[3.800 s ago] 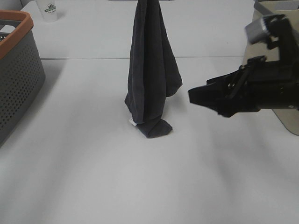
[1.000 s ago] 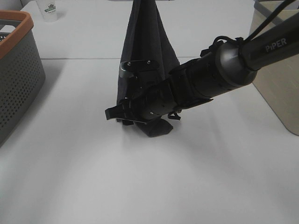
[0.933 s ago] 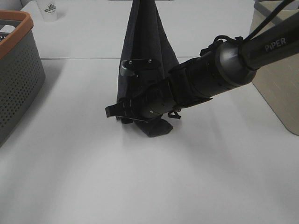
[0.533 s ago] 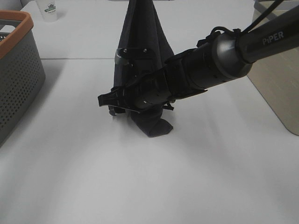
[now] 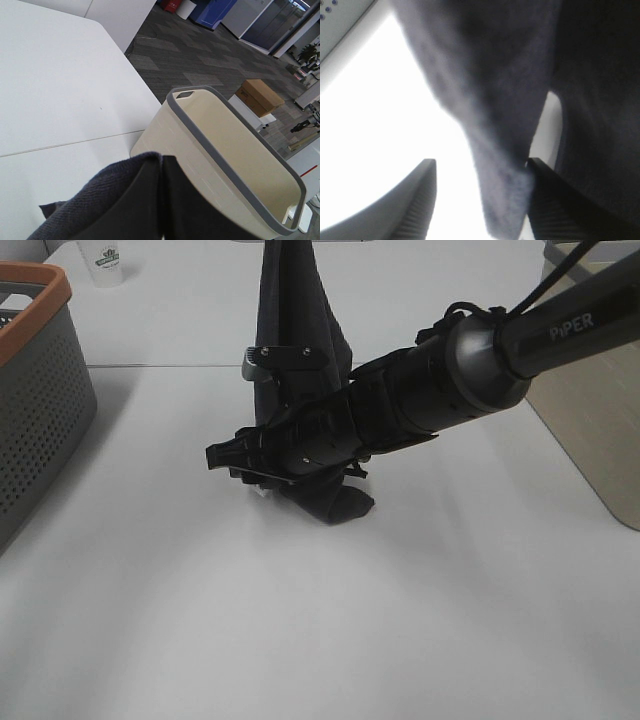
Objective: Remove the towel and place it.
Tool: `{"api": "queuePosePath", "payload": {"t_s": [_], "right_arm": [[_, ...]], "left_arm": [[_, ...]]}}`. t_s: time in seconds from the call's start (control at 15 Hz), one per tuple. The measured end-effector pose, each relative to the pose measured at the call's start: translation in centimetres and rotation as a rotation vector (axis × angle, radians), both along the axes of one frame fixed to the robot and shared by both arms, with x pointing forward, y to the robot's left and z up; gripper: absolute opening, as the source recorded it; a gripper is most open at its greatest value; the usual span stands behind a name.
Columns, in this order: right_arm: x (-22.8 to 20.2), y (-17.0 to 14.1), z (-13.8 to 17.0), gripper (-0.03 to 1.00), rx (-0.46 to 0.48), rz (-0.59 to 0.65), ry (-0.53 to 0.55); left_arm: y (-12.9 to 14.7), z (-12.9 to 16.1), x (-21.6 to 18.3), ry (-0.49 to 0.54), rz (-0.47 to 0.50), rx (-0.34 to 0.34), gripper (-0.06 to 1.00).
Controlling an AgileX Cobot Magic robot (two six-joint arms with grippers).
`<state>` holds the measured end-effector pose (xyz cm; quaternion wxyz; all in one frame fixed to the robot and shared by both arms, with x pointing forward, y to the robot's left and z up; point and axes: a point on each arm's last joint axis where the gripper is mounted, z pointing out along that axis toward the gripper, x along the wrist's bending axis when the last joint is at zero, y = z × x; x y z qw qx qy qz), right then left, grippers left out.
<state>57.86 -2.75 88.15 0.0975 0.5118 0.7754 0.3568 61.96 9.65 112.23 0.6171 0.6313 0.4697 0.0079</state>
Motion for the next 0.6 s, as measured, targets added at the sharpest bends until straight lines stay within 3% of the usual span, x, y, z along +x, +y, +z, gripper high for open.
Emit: {"api": "queuePosePath", "payload": {"t_s": [0.2, 0.27, 0.33, 0.4, 0.6], "right_arm": [[0.4, 0.1, -0.5, 0.38, -0.017, -0.015, -0.005], [0.5, 0.0, -0.5, 0.19, -0.025, -0.024, -0.010], [0.5, 0.0, -0.5, 0.19, -0.025, -0.024, -0.010], [0.5, -0.1, -0.5, 0.02, -0.034, -0.033, -0.014], [-0.3, -0.8, 0.7, 0.02, -0.030, -0.032, -0.019]], "left_arm": [[0.0, 0.0, 0.0, 0.009, 0.003, -0.007, 0.00], [0.0, 0.0, 0.0, 0.009, 0.003, -0.007, 0.00], [0.0, 0.0, 0.0, 0.009, 0.003, -0.007, 0.00], [0.0, 0.0, 0.0, 0.009, 0.003, -0.007, 0.00], [0.0, 0.0, 0.0, 0.009, 0.003, -0.007, 0.00]]}}
